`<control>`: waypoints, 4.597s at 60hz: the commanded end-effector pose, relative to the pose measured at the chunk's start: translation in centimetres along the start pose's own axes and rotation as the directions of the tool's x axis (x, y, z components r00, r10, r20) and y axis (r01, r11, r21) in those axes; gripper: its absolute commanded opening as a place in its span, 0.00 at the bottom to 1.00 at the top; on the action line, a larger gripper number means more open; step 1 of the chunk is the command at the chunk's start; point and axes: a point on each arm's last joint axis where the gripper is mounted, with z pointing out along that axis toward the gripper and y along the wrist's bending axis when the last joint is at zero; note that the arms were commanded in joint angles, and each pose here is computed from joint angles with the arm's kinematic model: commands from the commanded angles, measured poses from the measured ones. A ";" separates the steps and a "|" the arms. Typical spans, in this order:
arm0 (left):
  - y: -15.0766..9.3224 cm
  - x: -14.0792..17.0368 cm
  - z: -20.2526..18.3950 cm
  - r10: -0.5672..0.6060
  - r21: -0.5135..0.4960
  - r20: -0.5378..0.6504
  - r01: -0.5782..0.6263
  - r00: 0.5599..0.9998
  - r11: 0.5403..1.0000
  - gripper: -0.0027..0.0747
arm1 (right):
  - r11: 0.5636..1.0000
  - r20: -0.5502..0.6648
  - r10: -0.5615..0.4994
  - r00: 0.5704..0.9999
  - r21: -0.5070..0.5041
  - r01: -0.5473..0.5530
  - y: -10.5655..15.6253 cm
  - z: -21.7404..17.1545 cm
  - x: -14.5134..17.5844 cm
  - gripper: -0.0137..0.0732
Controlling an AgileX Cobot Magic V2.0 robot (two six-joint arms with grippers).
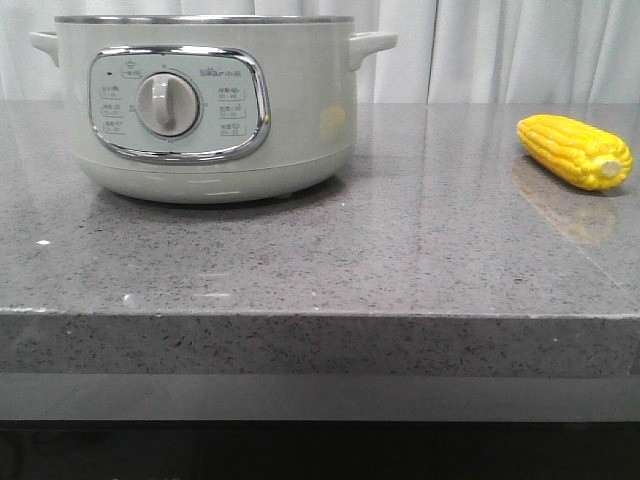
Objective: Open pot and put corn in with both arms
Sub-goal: 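Lift the glass lid off the cooker with the left gripper, then lower the right gripper onto the yellow corn cob and grasp it, then lift the corn cob with the right gripper and carry it over the pot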
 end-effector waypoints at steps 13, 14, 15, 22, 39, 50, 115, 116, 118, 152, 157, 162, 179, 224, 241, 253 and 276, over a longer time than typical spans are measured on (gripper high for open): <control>0.5 2.9 -7.3 -0.070 -0.003 0.178 0.072 0.982 0.997 0.22 | 1.000 0.020 0.009 1.000 -0.005 -0.009 0.1 0.7 -1.7 0.77; 0.5 3.1 -7.5 -0.070 -0.003 0.177 0.072 0.982 0.997 0.22 | 1.000 0.018 0.009 1.000 -0.006 -0.009 0.1 0.8 -1.9 0.77; 0.5 3.5 -7.7 -0.070 -0.003 0.177 0.072 0.982 0.997 0.22 | 1.000 0.006 0.009 1.000 -0.007 -0.009 0.1 0.9 -1.9 0.77; 0.5 5.2 -8.9 -0.073 -0.003 0.179 0.074 0.981 0.997 0.22 | 1.000 -0.057 0.006 0.998 -0.016 -0.007 0.3 2.0 -3.2 0.77; 0.5 5.8 -9.6 -0.073 -0.003 0.179 0.075 0.981 0.997 0.22 | 0.999 -0.215 -0.006 0.977 -0.040 -0.003 0.8 6.9 -6.9 0.77; 0.5 5.8 -9.6 -0.073 -0.003 0.179 0.075 0.981 0.997 0.22 | 0.999 -0.340 -0.008 0.940 -0.041 -0.006 1.0 12.2 -8.8 0.77; 0.5 5.8 -9.6 -0.067 -0.007 0.183 0.069 0.981 0.998 0.22 | 0.999 -0.628 -0.031 0.777 -0.007 0.034 0.0 31.9 -6.3 0.77; 0.5 5.8 -9.6 -0.067 -0.007 0.183 0.069 0.981 0.998 0.22 | 0.999 -0.630 -0.031 0.776 -0.007 0.034 0.0 32.0 -6.2 0.77; 0.5 5.8 -9.6 -0.067 -0.007 0.183 0.069 0.981 0.998 0.22 | 0.999 -0.634 -0.031 0.773 -0.007 0.034 0.0 32.1 -6.0 0.77; 0.6 5.8 -9.6 -0.062 -0.011 0.183 0.065 0.981 0.998 0.22 | 0.999 -0.653 -0.029 0.756 -0.006 0.033 0.0 32.5 -5.5 0.53; 0.6 5.8 -9.6 -0.062 -0.011 0.183 0.065 0.981 0.998 0.22 | 0.999 -0.645 -0.030 0.764 -0.007 0.034 0.0 32.2 -5.8 0.53; 0.6 5.8 -9.6 -0.062 -0.011 0.183 0.065 0.981 0.998 0.22 | 0.999 -0.627 -0.032 0.779 -0.008 0.034 0.1 31.6 -6.5 0.53; 0.6 5.8 -9.6 -0.060 -0.012 0.187 0.063 0.980 0.998 0.22 | 0.996 -0.490 -0.075 0.869 -0.076 0.043 2.6 27.3 -12.3 0.53; 0.6 5.7 -9.6 -0.060 -0.011 0.191 0.063 0.980 0.998 0.22 | 0.837 -0.004 -0.244 0.970 -0.506 0.209 19.4 18.7 -20.7 0.53; 0.6 5.7 -9.6 -0.058 -0.013 0.191 0.062 0.980 0.998 0.22 | 0.818 -0.055 -0.281 0.958 -0.536 0.209 22.2 21.8 -18.0 0.53; 0.6 5.7 -9.6 -0.058 -0.013 0.191 0.062 0.980 0.998 0.22 | 0.820 -0.134 -0.321 0.938 -0.535 0.204 23.3 25.3 -15.2 0.53; 0.6 5.7 -9.6 -0.058 -0.013 0.191 0.062 0.980 0.998 0.22 | 0.821 -0.211 -0.358 0.909 -0.534 0.200 24.2 28.1 -12.3 0.73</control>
